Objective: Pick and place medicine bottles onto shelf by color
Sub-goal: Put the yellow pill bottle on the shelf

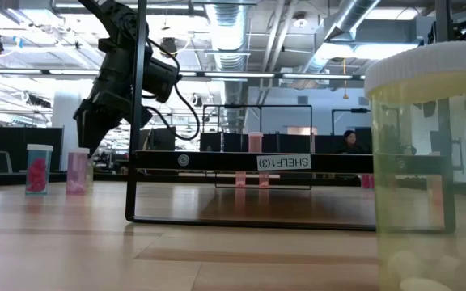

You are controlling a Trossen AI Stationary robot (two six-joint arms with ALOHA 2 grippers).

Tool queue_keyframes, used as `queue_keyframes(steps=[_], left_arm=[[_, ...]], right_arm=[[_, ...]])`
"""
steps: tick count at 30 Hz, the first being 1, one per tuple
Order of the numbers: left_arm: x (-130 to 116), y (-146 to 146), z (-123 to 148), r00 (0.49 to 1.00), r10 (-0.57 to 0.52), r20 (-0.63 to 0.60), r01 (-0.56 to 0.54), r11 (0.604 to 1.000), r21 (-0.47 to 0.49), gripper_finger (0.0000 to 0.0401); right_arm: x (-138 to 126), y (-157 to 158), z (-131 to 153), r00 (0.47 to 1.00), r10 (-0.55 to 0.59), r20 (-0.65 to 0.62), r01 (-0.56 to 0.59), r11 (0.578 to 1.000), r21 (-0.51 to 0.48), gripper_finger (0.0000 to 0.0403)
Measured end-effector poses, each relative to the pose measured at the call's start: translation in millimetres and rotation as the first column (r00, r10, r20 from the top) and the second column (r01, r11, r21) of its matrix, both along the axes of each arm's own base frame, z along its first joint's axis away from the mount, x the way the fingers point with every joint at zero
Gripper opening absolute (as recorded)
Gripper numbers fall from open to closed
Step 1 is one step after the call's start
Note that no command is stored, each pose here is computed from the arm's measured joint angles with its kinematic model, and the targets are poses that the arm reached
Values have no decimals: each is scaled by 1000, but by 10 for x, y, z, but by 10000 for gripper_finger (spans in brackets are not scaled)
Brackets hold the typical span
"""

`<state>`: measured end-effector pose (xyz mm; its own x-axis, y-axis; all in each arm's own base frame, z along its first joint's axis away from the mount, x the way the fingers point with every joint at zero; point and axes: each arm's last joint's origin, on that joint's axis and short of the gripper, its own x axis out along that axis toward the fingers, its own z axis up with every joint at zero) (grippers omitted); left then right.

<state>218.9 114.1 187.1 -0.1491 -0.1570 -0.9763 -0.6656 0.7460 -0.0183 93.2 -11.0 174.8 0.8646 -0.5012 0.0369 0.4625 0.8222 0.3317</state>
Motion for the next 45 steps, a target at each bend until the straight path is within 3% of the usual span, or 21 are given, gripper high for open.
queue_keyframes(steps=[13,27,36,45], left_arm=[[36,22,0,999,-2,35,1,999,34,110],[-13,11,154,995,-29,93,18,994,110,184],[-158,-68,381,989,65,135,-83,988,133,186],[-139,-69,244,976,191,106,-204,970,130,185]], right_arm=[[0,0,0,1000,0,0,0,1000,0,251],[0,0,0,1000,0,0,0,1000,0,251],[0,0,-1,1000,0,0,0,1000,0,251],[0,0,-1,1000,0,0,0,1000,0,251]])
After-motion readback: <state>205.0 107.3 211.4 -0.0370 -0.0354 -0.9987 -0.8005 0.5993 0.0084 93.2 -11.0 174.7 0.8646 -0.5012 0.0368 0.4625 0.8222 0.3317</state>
